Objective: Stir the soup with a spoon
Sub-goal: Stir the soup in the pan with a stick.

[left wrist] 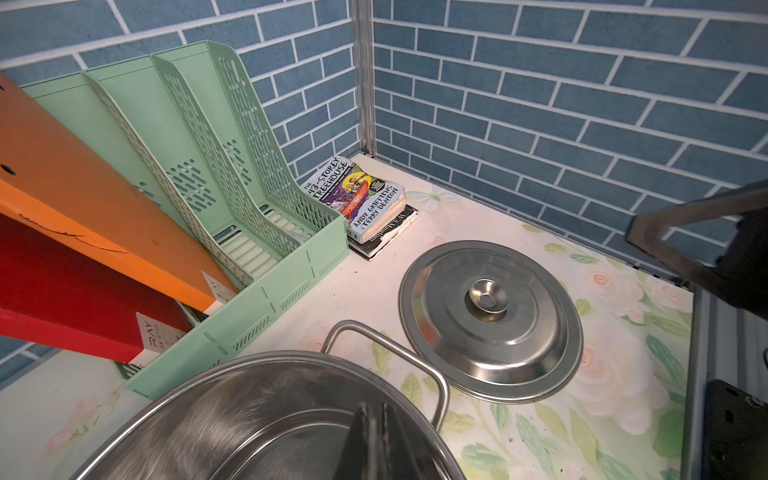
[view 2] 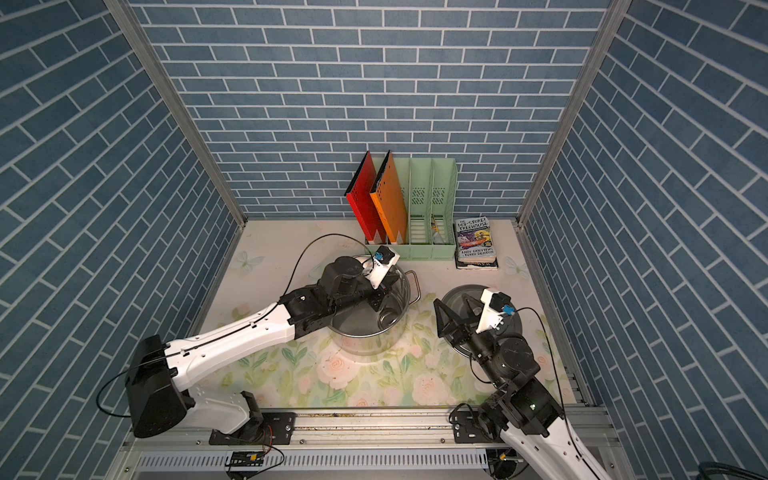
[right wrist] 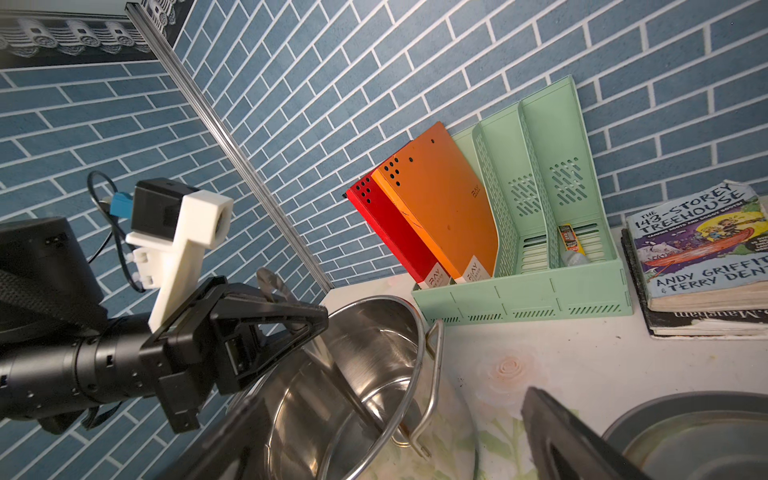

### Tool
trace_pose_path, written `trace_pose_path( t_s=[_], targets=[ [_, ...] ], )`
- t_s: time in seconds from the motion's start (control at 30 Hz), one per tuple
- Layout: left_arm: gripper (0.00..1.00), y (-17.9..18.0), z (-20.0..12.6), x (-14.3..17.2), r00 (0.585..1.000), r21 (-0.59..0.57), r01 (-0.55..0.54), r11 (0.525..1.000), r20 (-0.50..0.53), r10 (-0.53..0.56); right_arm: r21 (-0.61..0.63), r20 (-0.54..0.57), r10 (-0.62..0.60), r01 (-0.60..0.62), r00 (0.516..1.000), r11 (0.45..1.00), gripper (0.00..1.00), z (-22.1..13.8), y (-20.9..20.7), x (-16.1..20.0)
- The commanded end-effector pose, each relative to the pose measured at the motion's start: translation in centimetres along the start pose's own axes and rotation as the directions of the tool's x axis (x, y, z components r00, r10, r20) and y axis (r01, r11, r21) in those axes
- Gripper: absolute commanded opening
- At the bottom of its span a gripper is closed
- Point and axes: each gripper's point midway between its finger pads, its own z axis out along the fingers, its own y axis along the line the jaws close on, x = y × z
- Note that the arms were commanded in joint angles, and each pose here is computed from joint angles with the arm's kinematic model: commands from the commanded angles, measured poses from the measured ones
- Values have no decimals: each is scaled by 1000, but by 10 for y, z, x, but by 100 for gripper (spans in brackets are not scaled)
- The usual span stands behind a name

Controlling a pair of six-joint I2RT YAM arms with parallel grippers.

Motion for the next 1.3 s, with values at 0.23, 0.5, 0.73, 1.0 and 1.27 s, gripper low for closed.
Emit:
trace_pose_path(
  t_s=[0.23, 0.5, 0.73, 1.0, 1.27],
  targets=[
    [0, 6, -54, 31, 999, -80, 19, 997, -32, -22, -46, 51, -2, 4, 999, 999, 99, -2, 10, -14],
    [0, 55, -78, 67, 989, -299, 69, 952, -101, -104, -60, 49, 4, -1, 999, 998, 98, 1, 13, -13],
    [0, 115, -66, 56, 984, -447, 143, 883, -30, -174, -66, 53, 6, -3, 999, 998, 98, 0, 14, -14],
    [0, 132, -16, 13, 993, -436, 115, 892, 19, -119, -60, 64, 8, -5, 998, 998, 98, -6, 14, -20],
    [0, 103, 29, -28, 992, -274, 101, 956, 103, -75, -54, 75, 8, -4, 997, 999, 98, -11, 14, -25]
  ],
)
